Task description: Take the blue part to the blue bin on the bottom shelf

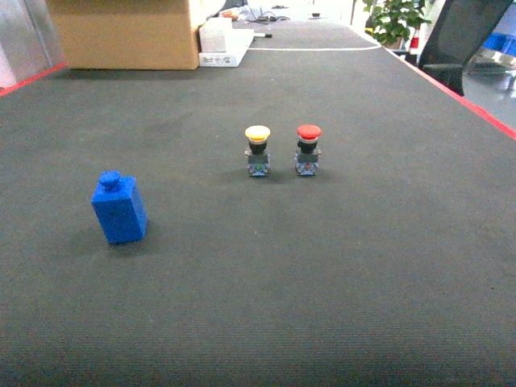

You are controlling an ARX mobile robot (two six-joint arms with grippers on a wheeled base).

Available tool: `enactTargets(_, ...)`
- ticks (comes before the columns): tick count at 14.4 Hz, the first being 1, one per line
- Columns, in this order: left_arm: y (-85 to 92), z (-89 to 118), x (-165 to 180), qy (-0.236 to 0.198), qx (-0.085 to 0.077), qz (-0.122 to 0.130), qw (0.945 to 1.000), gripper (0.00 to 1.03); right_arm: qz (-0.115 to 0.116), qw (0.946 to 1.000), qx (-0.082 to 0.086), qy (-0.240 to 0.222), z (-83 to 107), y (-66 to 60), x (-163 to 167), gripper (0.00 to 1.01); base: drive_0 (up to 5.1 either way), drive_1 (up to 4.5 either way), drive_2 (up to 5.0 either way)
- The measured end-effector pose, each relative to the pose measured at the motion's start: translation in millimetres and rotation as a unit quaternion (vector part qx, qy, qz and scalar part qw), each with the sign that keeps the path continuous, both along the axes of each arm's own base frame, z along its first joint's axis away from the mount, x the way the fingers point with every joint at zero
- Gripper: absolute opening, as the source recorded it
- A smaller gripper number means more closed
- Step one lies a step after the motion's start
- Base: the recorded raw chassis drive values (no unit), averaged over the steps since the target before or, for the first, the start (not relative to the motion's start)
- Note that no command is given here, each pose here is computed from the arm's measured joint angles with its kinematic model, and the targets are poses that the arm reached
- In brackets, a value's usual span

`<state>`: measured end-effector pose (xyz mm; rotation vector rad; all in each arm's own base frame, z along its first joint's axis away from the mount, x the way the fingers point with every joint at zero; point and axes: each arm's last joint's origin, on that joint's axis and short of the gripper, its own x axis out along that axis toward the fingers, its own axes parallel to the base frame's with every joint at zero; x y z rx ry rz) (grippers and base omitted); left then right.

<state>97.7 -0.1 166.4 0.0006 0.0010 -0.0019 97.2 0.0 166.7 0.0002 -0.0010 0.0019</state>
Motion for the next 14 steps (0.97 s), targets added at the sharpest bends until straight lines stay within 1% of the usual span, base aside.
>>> enactTargets(9, 0.0, -0.5, 0.0, 0.002, 0.000, 0.001, 1.0000, 0.98, -0.001, 1.0000, 0.000, -0.001, 0.2, -0.1, 0.0, 0.98, 0.0, 0.00, 0.0)
enactTargets(10, -1.1, -3.4, 3.2, 0.053, -0.013, 0.024, 0.9982, 0.98, -0.002, 1.0000, 0.000, -0.001, 0.1, -0.1, 0.0, 0.98, 0.0, 0.00, 0.0)
enactTargets(11, -1.9, -1.4, 13.9, 0.072, -0.020, 0.025, 0.9969, 0.98, -0.001, 1.0000, 0.000, -0.001, 0.2, -0.1, 0.0, 0.98, 0.0, 0.00, 0.0)
enactTargets(12, -3.2, 2.9, 24.5, 0.072, -0.021, 0.021, 0.9970, 0.98, -0.001, 1.0000, 0.000, -0.001, 0.2, -0.1, 0.0, 0.98, 0.0, 0.00, 0.0)
enactTargets(13, -5.8, 11.3, 42.3, 0.061, -0.019, 0.010, 0.9979, 0.98, -0.001, 1.0000, 0.000, -0.001, 0.1, -0.1, 0.0, 0.98, 0.0, 0.00, 0.0)
enactTargets(14, -11.0, 17.0, 61.5, 0.050, -0.012, -0.006, 0.9987, 0.98, -0.001, 1.0000, 0.000, -0.001, 0.2, -0.1, 0.0, 0.98, 0.0, 0.00, 0.0)
